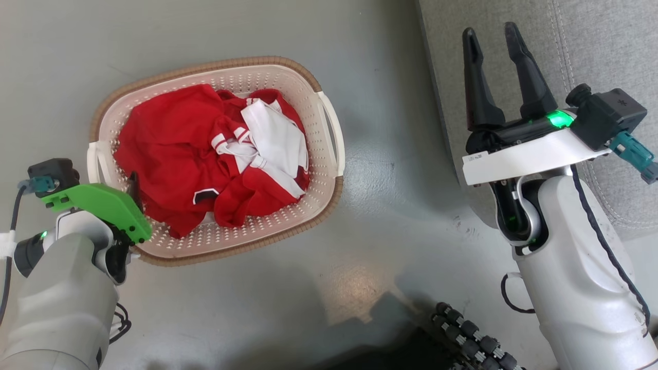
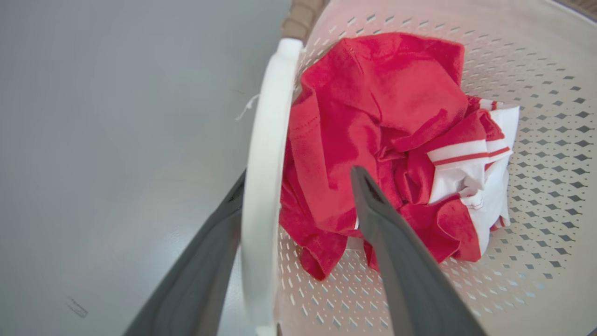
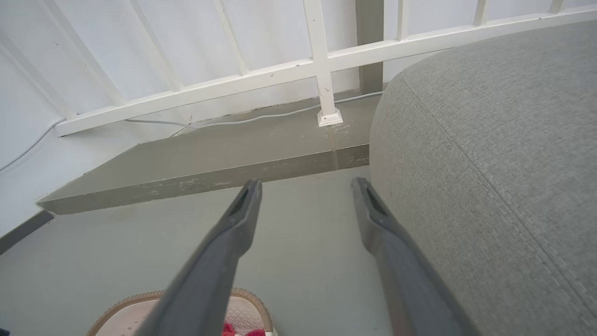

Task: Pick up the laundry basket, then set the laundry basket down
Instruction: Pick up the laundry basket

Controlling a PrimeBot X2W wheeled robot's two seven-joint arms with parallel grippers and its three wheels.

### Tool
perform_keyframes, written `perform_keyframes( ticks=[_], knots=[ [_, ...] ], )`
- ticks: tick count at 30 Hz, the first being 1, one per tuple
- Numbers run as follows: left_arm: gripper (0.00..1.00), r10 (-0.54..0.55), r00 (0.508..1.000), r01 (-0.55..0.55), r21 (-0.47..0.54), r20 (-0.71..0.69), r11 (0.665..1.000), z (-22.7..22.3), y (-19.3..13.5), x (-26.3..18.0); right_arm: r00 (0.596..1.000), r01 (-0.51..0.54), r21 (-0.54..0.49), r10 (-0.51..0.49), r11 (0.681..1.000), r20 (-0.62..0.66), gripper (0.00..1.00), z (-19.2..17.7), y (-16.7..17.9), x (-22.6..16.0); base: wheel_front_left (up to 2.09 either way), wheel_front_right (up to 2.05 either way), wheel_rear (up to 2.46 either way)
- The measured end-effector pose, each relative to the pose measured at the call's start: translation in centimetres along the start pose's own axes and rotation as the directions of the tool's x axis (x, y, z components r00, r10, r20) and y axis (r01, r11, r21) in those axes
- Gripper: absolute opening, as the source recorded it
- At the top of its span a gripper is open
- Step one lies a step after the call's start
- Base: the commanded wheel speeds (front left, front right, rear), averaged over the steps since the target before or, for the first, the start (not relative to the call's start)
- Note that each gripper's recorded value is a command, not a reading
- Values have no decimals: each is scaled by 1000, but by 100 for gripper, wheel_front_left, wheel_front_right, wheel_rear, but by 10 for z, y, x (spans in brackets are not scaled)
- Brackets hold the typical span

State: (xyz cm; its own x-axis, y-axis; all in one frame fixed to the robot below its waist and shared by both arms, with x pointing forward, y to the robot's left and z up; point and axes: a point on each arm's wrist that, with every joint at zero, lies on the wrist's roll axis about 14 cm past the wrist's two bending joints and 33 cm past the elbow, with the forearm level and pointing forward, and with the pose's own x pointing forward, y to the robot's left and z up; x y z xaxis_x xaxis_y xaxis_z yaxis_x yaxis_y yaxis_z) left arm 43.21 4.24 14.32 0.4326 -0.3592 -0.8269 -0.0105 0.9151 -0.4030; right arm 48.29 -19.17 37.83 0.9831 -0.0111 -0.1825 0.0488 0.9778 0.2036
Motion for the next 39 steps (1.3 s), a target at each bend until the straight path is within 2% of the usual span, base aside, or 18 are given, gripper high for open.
perform_keyframes(
  ticks=[13,27,30,34,39],
  knots=[
    [100,-30,984,12,102,174,995,47,-5,-25,999,0,6,0,1000,43,100,22,1,-6,0,0,0],
    [100,-149,927,96,168,343,981,90,-46,-82,994,-25,13,24,1000,108,100,56,11,-26,0,0,0],
    [100,-180,892,111,185,414,976,112,-54,-101,992,-27,7,26,1000,126,100,64,12,-32,0,0,0],
    [100,-220,822,129,205,525,970,150,-67,-133,990,-31,-4,31,1000,141,100,71,14,-41,0,0,0],
    [100,-252,757,129,240,602,962,159,-76,-175,983,-52,-13,54,999,173,100,85,21,-54,0,0,0]
  ],
)
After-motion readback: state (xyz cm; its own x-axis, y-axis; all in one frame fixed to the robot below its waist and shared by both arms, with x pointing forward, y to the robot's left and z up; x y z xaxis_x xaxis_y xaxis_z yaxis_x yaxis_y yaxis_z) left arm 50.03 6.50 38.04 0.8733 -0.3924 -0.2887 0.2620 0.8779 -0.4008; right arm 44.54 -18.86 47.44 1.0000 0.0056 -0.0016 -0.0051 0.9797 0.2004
